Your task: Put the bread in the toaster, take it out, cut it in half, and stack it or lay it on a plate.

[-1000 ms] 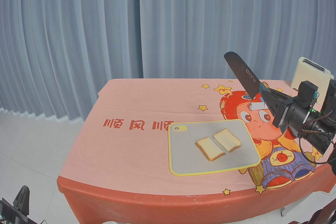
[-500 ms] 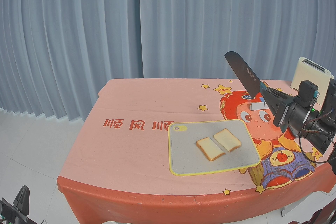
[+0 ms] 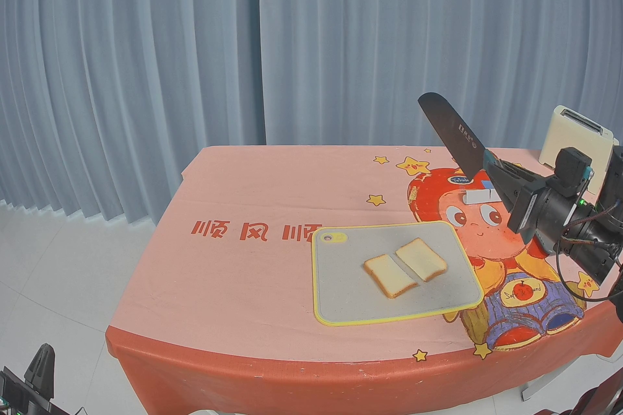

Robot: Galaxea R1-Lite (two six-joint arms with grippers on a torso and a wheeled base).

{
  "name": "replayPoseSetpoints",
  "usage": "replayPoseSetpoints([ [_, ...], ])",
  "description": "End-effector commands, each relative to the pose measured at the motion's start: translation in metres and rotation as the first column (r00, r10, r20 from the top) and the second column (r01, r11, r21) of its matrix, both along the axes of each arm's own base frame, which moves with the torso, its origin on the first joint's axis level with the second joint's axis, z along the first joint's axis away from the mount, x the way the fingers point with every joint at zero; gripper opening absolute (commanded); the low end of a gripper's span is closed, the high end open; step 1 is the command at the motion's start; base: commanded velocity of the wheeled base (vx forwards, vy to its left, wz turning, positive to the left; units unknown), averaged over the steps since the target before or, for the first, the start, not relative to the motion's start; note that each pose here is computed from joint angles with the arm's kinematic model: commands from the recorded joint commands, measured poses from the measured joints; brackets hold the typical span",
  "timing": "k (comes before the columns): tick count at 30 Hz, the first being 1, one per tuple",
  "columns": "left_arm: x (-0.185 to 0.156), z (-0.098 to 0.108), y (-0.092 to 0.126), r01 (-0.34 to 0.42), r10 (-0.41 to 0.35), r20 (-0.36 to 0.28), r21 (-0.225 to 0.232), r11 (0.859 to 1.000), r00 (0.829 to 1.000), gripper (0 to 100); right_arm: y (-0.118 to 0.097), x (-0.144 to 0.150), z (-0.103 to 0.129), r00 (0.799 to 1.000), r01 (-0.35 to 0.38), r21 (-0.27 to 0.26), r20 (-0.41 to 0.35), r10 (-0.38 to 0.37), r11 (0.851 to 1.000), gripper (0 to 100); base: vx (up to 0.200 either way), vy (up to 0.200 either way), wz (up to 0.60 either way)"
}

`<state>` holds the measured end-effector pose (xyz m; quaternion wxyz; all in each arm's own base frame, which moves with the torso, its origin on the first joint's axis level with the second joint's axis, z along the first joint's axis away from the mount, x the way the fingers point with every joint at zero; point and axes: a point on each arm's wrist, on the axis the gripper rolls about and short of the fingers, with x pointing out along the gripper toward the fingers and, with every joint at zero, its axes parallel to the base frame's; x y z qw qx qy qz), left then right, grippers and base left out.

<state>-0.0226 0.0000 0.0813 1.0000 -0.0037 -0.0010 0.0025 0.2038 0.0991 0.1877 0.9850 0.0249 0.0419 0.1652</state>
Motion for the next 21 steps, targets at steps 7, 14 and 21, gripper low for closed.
replayPoseSetpoints([
  [7, 0.0014, -0.0048, 0.0, 0.001, -0.001, -0.019, 0.0, 1.0, 1.0, 0, -0.0065, 0.0038, 0.0021, 0.999, 0.033, 0.003, 0.002, -0.033, 0.999, 0, 0.0, 0.0, 0.0],
  [14, 0.0014, -0.0048, 0.0, 0.001, -0.001, -0.019, 0.0, 1.0, 1.0, 0, -0.0068, 0.003, 0.0033, 0.999, 0.033, 0.006, 0.007, -0.033, 0.999, 0, 0.0, 0.0, 0.0],
  [21, 0.0014, -0.0048, 0.0, -0.001, 0.001, -0.019, 0.0, 1.0, 1.0, 0, -0.006, 0.0047, 0.0008, 0.999, 0.033, 0.002, -0.001, -0.033, 0.999, 0, 0.0, 0.0, 0.0],
])
